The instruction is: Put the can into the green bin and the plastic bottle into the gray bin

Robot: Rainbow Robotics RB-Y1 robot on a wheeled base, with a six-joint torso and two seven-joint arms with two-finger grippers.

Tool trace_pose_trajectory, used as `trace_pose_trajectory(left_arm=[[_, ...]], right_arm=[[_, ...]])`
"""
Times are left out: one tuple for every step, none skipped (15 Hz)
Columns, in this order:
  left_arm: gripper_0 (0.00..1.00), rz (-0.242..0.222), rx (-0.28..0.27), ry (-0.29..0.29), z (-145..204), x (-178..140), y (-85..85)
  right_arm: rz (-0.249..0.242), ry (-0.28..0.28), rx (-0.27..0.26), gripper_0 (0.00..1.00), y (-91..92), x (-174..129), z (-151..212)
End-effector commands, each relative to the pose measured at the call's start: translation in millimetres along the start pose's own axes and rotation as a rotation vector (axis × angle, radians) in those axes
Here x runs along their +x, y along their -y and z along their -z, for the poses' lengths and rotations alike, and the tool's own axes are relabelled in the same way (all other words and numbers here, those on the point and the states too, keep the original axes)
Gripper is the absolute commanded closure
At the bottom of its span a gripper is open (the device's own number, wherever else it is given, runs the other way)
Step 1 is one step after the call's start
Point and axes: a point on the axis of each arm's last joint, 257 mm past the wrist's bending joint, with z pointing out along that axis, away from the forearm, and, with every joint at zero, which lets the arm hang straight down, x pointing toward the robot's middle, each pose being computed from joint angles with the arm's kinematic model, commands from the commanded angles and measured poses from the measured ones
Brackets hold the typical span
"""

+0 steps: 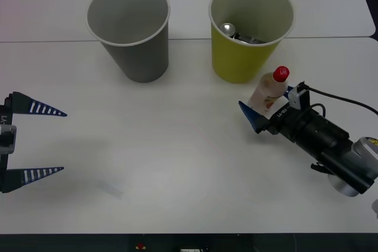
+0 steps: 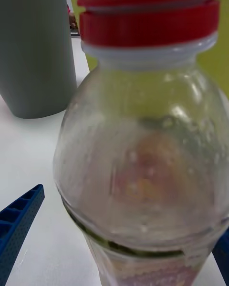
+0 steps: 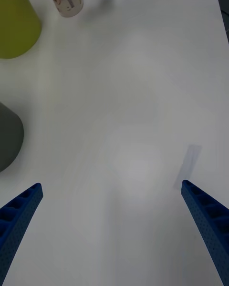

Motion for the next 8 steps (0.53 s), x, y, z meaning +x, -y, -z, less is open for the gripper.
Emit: trace_pose_trajectory(left_arm=[[0.0,0.0,0.0,0.0,0.0,0.0,0.0],[0.0,0.0,0.0,0.0,0.0,0.0,0.0],[0.0,0.0,0.0,0.0,0.0,0.0,0.0],[0.0,0.0,0.0,0.0,0.0,0.0,0.0],[0.0,0.0,0.0,0.0,0.0,0.0,0.0],[0.0,0.0,0.0,0.0,0.0,0.0,0.0],[0.0,0.0,0.0,0.0,0.0,0.0,0.0],[0.0,0.0,0.0,0.0,0.0,0.0,0.0]], right_arm=[[0.013,-0.003,-0.001,0.83,-0.9,0.5,-1.4],[0.013,-0.004,0.002,1.0,0.2,0.4,-1.2],[0.013,-0.002,-0.001,1.0,-0.5,0.0,-1.2],[0.013,0.0,-0.005,1.0,-1.6,-0.5,-1.2],[0.013,0.001,-0.008,1.0,-2.3,-0.8,-1.2],[0.013,0.003,-0.012,1.0,-3.3,-1.4,-1.2],[0.013,0.006,-0.017,1.0,-4.8,-2.1,-1.2],[0.014,0.008,-0.023,1.0,-5.7,-2.7,-0.8]])
